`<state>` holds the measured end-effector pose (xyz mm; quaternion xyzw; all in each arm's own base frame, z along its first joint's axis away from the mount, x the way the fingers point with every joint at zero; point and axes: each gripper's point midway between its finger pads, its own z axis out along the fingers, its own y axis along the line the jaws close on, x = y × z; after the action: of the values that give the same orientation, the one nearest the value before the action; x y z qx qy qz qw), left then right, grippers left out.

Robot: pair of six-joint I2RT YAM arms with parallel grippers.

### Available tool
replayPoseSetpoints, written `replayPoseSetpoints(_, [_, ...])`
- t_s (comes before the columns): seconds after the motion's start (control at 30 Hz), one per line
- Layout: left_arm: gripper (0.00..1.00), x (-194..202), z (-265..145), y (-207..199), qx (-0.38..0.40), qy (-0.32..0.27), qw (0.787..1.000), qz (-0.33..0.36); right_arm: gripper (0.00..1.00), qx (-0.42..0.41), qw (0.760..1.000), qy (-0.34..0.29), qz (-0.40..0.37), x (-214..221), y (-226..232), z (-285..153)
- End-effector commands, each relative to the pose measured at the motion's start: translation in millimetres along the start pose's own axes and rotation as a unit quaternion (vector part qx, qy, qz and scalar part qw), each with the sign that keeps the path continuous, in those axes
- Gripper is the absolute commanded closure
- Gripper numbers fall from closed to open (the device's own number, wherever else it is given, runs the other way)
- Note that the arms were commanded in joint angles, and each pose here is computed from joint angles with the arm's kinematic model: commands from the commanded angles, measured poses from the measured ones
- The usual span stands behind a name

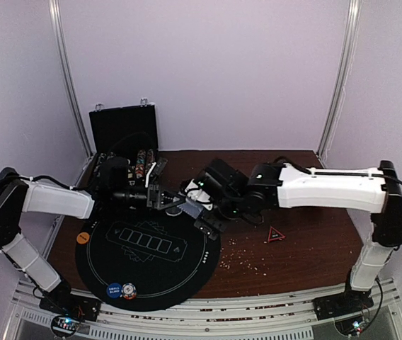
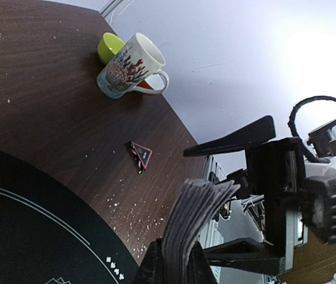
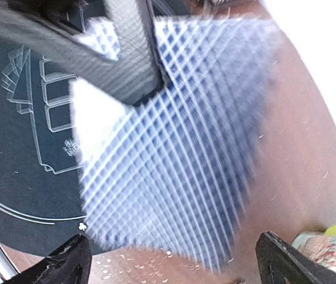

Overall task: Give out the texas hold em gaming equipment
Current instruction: Pass from the right arm to the left, then pass from the left arm to the right

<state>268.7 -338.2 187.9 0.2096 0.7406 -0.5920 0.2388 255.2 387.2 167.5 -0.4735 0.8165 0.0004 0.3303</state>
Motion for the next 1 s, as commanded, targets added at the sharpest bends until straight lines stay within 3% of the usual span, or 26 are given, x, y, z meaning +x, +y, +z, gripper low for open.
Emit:
replayPoseSetpoints(0.0, [1.00, -30, -5, -38, 0.053, -0.040, 0.997, 0.033, 0.00, 0.021, 0.982, -0.182, -0.040, -47, -12, -38])
replayPoseSetpoints(0.13, [1.00, -45, -12, -52, 0.067, -0.068, 0.995, 0.029, 0.00, 0.028, 0.965, -0.249, -0.073, -53, -11, -50])
replayPoseSetpoints(0.37, [1.00, -66, -18, -63, 0.057, -0.092, 0.994, 0.032, 0.00, 0.063, 0.942, -0.309, -0.119, -62, -13, -55])
replayPoseSetpoints(0.6, [1.00, -66, -20, -59, 0.038, -0.091, 0.995, 0.030, 0.00, 0.090, 0.945, -0.296, -0.108, -73, -21, -41])
replayPoseSetpoints(0.77, [1.00, -65, -19, -56, 0.035, -0.092, 0.995, 0.024, 0.10, 0.102, 0.944, -0.296, -0.103, -75, -24, -41])
replayPoseSetpoints(0.97, [1.00, -63, -16, -53, 0.040, -0.087, 0.995, 0.017, 0.29, 0.097, 0.945, -0.293, -0.112, -78, -20, -38])
